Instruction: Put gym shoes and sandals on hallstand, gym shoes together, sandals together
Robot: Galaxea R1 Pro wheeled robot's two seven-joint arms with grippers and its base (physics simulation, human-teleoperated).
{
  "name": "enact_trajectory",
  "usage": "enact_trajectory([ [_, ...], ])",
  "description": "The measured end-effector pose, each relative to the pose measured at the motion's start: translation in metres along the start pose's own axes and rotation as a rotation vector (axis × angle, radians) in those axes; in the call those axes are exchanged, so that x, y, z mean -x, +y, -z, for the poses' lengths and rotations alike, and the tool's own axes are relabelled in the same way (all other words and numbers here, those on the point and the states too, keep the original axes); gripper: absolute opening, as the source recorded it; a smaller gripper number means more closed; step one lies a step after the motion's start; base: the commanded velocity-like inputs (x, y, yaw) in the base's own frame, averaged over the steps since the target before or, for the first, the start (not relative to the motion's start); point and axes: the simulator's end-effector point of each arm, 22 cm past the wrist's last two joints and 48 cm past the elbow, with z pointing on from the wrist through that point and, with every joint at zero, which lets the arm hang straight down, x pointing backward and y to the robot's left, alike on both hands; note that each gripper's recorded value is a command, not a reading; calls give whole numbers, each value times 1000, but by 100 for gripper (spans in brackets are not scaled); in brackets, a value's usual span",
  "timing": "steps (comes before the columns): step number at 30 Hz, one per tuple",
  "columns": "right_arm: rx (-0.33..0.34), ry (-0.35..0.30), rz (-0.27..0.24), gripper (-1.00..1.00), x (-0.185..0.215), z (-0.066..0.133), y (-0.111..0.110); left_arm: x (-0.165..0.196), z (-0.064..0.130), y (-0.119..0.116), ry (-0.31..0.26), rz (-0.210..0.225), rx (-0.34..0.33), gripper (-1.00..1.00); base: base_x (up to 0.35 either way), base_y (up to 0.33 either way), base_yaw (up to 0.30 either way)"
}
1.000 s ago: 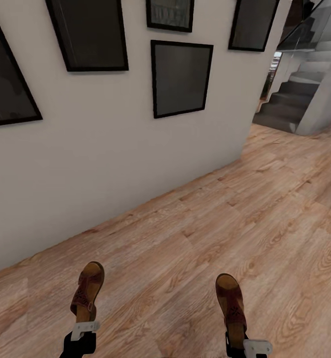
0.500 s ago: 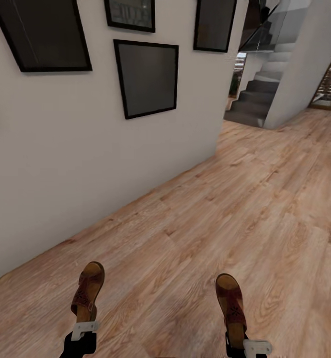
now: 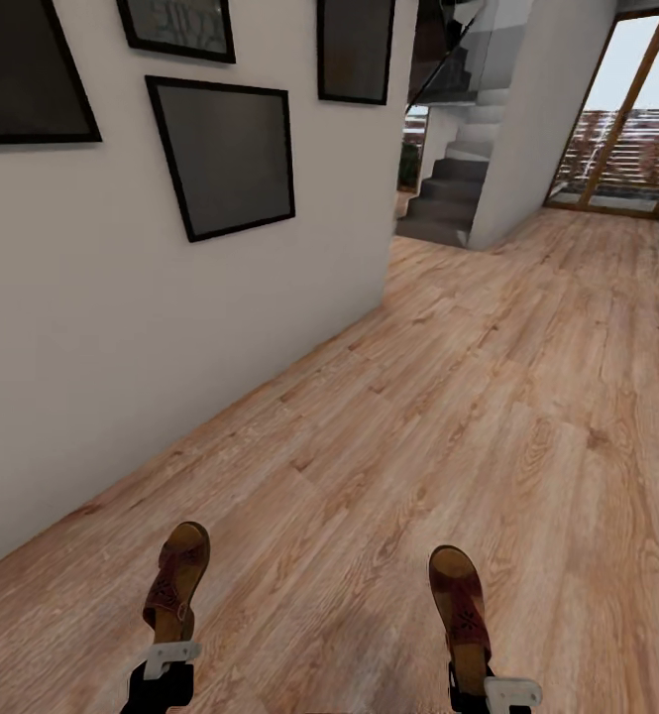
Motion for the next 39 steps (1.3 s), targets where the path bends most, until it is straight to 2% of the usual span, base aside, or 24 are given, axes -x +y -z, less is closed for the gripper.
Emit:
enact_trajectory([
  [39,0,0,0,-100,0,0,0,0,0,-2,-1,1,-9,-100,1,0,-300],
])
